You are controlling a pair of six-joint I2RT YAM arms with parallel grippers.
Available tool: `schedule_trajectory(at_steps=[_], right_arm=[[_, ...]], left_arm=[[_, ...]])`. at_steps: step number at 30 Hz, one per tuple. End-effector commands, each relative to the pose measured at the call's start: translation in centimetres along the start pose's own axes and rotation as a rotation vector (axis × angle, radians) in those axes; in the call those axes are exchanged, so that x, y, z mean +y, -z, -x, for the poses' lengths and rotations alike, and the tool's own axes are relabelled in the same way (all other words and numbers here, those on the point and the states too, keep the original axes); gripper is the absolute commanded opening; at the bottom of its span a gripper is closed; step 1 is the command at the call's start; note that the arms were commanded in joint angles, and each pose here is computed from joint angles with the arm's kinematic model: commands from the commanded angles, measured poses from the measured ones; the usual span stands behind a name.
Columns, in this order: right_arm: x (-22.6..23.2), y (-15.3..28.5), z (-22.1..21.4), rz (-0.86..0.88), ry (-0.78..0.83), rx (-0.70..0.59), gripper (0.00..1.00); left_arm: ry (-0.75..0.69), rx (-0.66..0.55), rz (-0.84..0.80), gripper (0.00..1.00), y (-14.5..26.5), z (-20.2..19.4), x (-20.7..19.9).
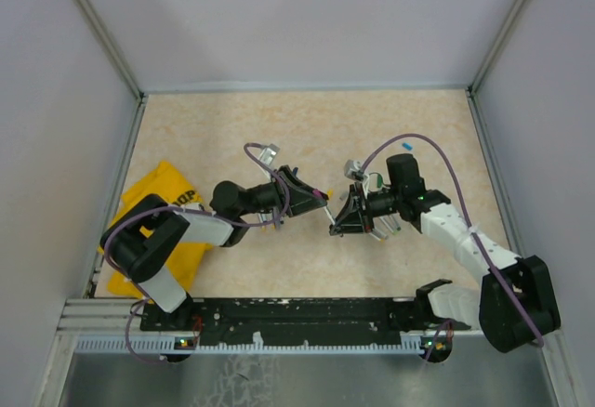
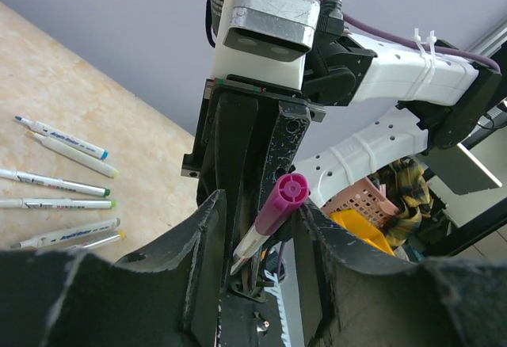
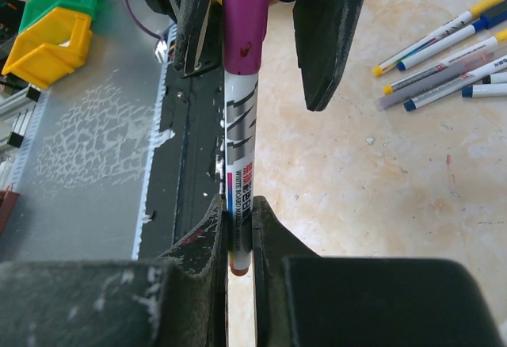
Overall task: Open the pen caps
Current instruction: Open the pen cap from the pen.
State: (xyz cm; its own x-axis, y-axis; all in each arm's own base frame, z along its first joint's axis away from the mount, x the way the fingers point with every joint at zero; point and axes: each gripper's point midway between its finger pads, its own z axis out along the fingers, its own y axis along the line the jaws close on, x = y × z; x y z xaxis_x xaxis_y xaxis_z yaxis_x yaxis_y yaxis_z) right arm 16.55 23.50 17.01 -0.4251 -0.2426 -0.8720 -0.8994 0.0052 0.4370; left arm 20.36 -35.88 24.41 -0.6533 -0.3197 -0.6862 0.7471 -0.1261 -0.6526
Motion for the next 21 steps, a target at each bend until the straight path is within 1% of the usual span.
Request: schedule_trajectory(at_steps=[1, 9, 13, 15, 18, 21], right_arm=[[0.2, 0.1, 2.2, 0.022, 0.065, -0.030, 0.00], [0.0, 0.1, 2.1, 0.016, 0.054, -0.027, 0.00], [0.0, 0.1, 2.1, 0.014, 0.046, -0.026, 0.00], [-0.1, 0.1, 2.0, 0.014, 0.042, -0.025, 0.00], [-0.2, 0.1, 2.1, 0.011, 0.043, -0.025, 0.00], [-0.1, 0.1, 2.2, 0.011, 0.046, -0.026, 0.00]], left_arm=[[-0.172, -0.097, -0.200, 0.44, -0.4, 2.8, -4.8], [-0.217, -0.117, -0.209, 0.43, -0.3, 3.4, -5.7], [-0.230, -0.122, -0.202, 0.38, -0.3, 3.7, -5.9], [-0.235, -0.119, -0.199, 0.33, -0.3, 3.7, -5.8], [-0.234, -0.106, -0.202, 0.19, -0.4, 3.5, -5.8], [-0.222, -0.093, -0.200, 0.07, -0.3, 3.1, -5.6]])
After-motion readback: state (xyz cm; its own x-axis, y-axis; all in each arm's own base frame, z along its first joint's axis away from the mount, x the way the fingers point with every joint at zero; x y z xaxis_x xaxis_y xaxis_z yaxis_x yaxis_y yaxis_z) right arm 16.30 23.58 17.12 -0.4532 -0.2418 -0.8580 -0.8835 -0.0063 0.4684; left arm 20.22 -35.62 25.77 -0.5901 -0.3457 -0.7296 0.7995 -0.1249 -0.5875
